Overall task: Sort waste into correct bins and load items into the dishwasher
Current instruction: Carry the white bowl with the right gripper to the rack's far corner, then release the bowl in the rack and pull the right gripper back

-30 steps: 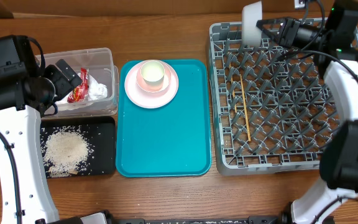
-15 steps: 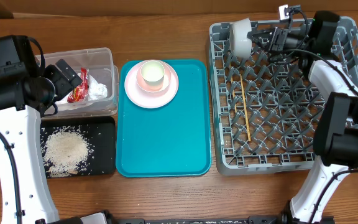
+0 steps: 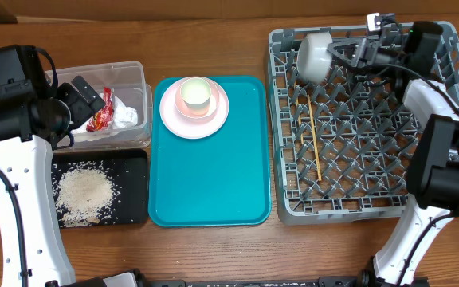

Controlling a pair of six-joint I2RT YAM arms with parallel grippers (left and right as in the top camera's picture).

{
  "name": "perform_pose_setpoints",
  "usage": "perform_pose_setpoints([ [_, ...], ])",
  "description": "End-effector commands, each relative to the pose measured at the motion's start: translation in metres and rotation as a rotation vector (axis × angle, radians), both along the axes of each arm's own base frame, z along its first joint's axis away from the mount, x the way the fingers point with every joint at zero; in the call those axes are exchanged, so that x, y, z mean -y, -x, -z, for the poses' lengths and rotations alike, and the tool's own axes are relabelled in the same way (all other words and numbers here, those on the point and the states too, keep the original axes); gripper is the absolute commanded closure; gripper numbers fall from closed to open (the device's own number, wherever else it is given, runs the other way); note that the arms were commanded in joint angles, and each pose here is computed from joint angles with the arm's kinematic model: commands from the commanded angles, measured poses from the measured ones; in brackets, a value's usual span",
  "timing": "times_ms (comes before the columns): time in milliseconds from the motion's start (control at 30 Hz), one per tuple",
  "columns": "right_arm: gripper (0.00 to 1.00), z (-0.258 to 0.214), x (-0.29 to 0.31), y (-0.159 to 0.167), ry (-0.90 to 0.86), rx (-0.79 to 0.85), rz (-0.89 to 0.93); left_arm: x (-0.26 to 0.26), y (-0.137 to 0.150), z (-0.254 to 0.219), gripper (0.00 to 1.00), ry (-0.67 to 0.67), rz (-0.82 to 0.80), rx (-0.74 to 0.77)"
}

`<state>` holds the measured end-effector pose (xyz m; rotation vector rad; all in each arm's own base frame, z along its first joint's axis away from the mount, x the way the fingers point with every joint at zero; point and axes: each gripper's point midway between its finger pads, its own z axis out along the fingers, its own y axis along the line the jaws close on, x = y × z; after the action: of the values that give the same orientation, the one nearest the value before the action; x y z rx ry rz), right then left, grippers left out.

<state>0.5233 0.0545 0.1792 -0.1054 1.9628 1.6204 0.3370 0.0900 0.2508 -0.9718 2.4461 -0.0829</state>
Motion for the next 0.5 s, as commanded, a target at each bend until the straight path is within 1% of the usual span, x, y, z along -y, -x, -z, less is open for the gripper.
perform_pose_setpoints([
  [0, 0.61, 0.005, 0.017, -0.003, -0.006, -0.010, 0.025, 0.000, 0.000, -0.011, 0.00, -0.023, 0.007, 0.029],
  [100, 0.57, 0.005, 0.026, -0.004, -0.007, -0.011, 0.042, 0.000, 0.000, -0.011, 0.00, -0.023, 0.007, 0.029],
  [300, 0.57, 0.004, 0.048, -0.004, -0.036, -0.069, 0.089, 0.000, 0.000, -0.011, 0.00, -0.023, 0.008, 0.029],
  [467, 0.72, -0.008, 0.064, -0.004, -0.063, -0.104, 0.125, 0.000, 0.000, -0.011, 0.00, -0.023, 0.007, 0.029],
])
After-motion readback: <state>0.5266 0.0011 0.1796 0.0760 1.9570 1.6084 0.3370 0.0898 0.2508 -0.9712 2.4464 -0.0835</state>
